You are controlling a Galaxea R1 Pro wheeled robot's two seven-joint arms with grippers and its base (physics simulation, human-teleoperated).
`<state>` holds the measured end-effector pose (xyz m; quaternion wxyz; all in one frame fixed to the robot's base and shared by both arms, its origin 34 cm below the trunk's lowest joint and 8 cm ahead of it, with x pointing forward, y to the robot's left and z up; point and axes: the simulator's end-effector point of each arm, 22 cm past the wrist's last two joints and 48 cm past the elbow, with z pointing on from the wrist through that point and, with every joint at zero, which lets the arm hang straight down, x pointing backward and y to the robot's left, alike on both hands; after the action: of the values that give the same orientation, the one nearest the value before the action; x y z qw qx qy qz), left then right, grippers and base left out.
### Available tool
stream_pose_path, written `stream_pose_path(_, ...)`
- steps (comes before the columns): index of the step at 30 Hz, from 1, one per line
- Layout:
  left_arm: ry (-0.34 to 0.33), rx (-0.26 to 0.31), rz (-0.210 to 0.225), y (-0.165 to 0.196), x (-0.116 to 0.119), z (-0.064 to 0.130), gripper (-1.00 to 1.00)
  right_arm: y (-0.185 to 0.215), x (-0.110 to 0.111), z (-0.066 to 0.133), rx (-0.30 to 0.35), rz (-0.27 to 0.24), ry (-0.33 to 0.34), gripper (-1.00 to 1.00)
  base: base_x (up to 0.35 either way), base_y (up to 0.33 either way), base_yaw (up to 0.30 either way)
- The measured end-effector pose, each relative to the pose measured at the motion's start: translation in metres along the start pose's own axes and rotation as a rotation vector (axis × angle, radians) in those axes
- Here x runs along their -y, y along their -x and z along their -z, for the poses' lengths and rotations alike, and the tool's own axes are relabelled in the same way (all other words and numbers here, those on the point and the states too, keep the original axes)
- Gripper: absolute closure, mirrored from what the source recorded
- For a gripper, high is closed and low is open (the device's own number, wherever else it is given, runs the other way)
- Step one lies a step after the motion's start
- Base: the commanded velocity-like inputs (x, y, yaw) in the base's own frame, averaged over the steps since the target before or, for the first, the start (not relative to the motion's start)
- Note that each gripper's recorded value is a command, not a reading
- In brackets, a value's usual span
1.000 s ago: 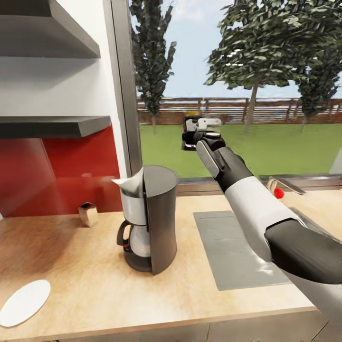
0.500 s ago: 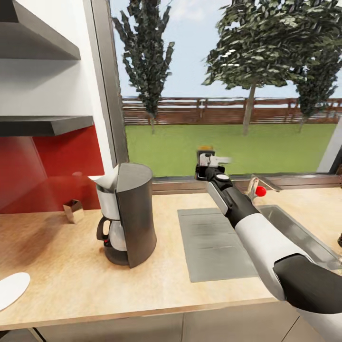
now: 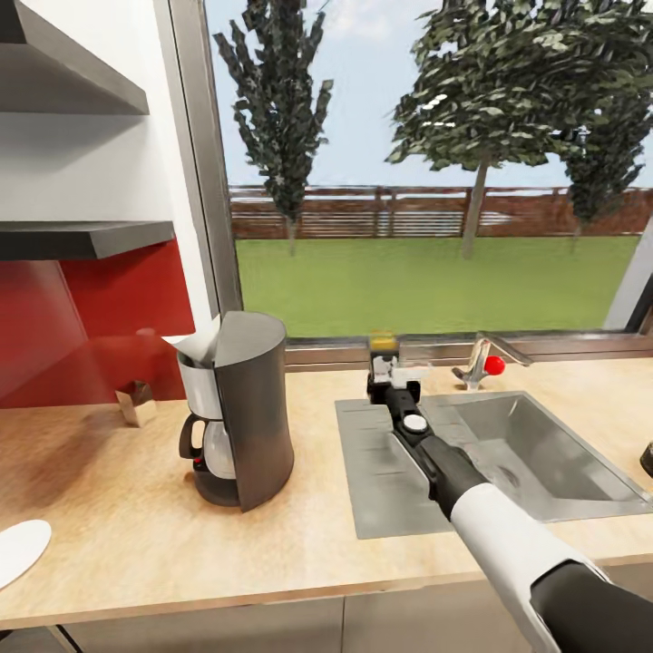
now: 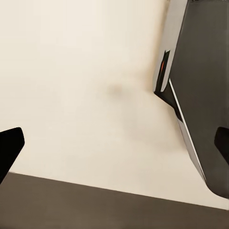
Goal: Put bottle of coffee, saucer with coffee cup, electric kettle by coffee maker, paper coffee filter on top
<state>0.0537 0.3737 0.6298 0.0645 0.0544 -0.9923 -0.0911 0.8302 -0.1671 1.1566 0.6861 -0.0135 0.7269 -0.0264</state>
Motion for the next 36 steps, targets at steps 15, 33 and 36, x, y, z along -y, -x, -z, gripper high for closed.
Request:
stream_pose_path(15,0.000,0.003,-0.001,0.001,0.001,0.000,-1.00,-0.069,-0.042,0.015,-0.063,0.019,0.243,1.00,0.000,0.000,0.000)
stream_pose_path(33,-0.001,0.003,-0.001,0.001,0.001,0.000,-1.00,-0.068,-0.044,0.015,-0.065,0.006,0.240,1.00,0.000,0.000,0.067)
stream_pose_path(36,-0.001,0.003,-0.001,0.001,0.001,0.000,-1.00,-0.068,-0.044,0.015,-0.066,0.007,0.240,1.00,0.000,0.000,0.269)
